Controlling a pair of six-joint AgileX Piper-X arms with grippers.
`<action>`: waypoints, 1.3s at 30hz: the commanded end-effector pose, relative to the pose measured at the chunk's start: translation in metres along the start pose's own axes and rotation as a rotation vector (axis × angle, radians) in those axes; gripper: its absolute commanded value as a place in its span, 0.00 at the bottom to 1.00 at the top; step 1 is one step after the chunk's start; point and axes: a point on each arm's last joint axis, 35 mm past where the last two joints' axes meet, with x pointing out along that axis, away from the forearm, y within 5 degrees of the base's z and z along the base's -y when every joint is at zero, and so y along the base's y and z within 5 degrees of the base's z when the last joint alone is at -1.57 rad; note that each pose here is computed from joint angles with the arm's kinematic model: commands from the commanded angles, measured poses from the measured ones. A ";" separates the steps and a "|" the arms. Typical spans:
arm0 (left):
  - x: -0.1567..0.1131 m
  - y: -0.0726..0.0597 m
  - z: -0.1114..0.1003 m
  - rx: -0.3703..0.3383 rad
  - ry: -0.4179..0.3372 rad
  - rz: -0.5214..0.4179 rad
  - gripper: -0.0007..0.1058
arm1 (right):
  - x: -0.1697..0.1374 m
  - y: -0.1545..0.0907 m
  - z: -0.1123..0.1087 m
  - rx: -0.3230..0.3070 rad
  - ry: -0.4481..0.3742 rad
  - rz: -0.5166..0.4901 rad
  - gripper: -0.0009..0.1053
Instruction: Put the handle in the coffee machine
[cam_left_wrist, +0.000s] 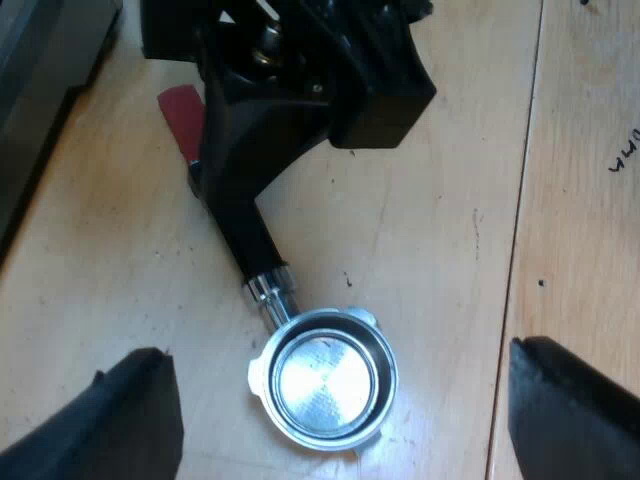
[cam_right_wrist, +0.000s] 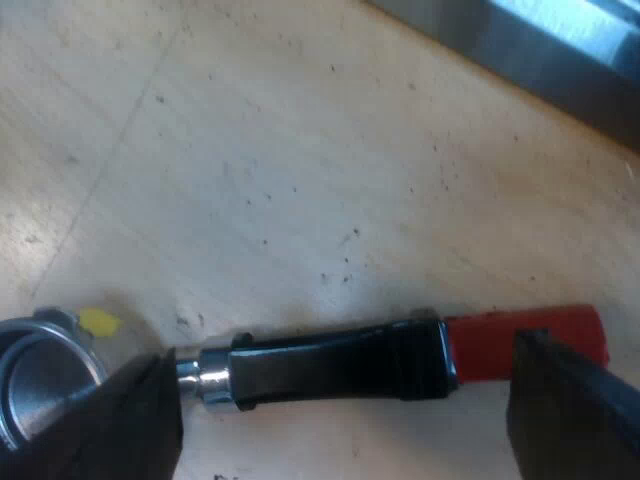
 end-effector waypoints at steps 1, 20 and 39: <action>0.005 0.001 -0.005 -0.020 0.019 -0.003 0.66 | 0.003 -0.004 0.005 -0.002 0.005 -0.015 0.65; 0.008 -0.001 -0.012 -0.078 0.044 -0.049 0.66 | 0.047 -0.034 0.009 0.037 0.107 0.010 0.01; 0.005 0.006 -0.014 -0.140 0.040 0.008 0.66 | 0.087 -0.043 -0.006 0.015 0.248 -0.007 0.01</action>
